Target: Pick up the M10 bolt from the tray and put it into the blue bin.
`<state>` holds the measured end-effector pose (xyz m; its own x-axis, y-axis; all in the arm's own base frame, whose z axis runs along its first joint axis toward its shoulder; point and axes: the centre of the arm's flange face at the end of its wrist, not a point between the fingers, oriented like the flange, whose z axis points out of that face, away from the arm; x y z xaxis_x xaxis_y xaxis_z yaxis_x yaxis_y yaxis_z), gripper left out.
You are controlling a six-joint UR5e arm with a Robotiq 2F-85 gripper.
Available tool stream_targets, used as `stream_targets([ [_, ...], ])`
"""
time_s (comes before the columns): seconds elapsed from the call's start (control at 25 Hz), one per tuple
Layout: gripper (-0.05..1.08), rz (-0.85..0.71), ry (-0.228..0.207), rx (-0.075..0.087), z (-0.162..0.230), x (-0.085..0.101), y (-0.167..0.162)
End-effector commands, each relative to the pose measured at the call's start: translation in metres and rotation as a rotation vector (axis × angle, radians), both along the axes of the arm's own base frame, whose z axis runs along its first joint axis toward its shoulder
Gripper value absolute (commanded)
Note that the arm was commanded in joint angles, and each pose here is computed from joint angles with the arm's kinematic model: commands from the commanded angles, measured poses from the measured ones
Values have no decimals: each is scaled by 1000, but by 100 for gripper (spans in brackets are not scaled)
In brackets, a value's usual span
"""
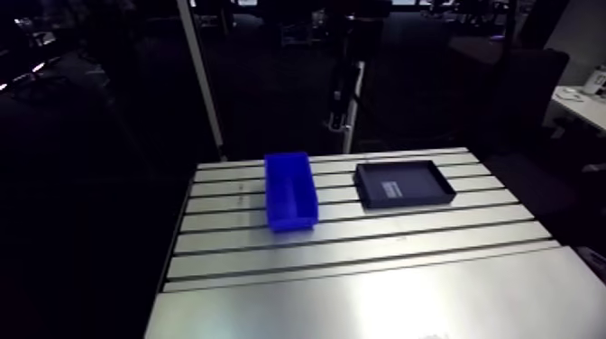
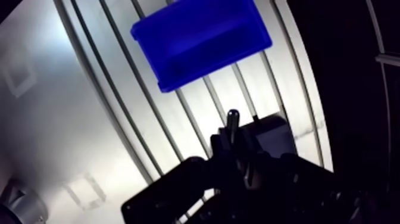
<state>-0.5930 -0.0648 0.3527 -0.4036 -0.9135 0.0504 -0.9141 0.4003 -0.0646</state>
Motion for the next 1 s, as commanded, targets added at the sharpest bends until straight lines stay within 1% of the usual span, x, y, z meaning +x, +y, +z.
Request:
stream_targets([
  [0.04,105,107,-20,-2,-5,8,-35],
  [0.08,105,122,-21,-2,-6,9,-40],
  [0.24,105,185,-29,11,-7,14,-58],
  [0.32,105,204,-31,21,-8,15,-63],
  [0.4,105,210,-33,24,-11,14,-66],
  [0.52,105,229,-42,24,-20,10,-70],
  [0.56,105,232,-45,28,-22,10,-71],
  [0.64,105,241,-62,43,-33,7,-74],
  [0.72,105,244,-67,49,-41,4,-74],
  [0.8,105,247,-63,52,-47,1,-75],
  [0.92,105,257,-53,75,-57,-5,-77],
  [0.96,105,259,-47,80,-58,-5,-77],
  [1.0,105,260,-39,81,-60,-7,-78],
])
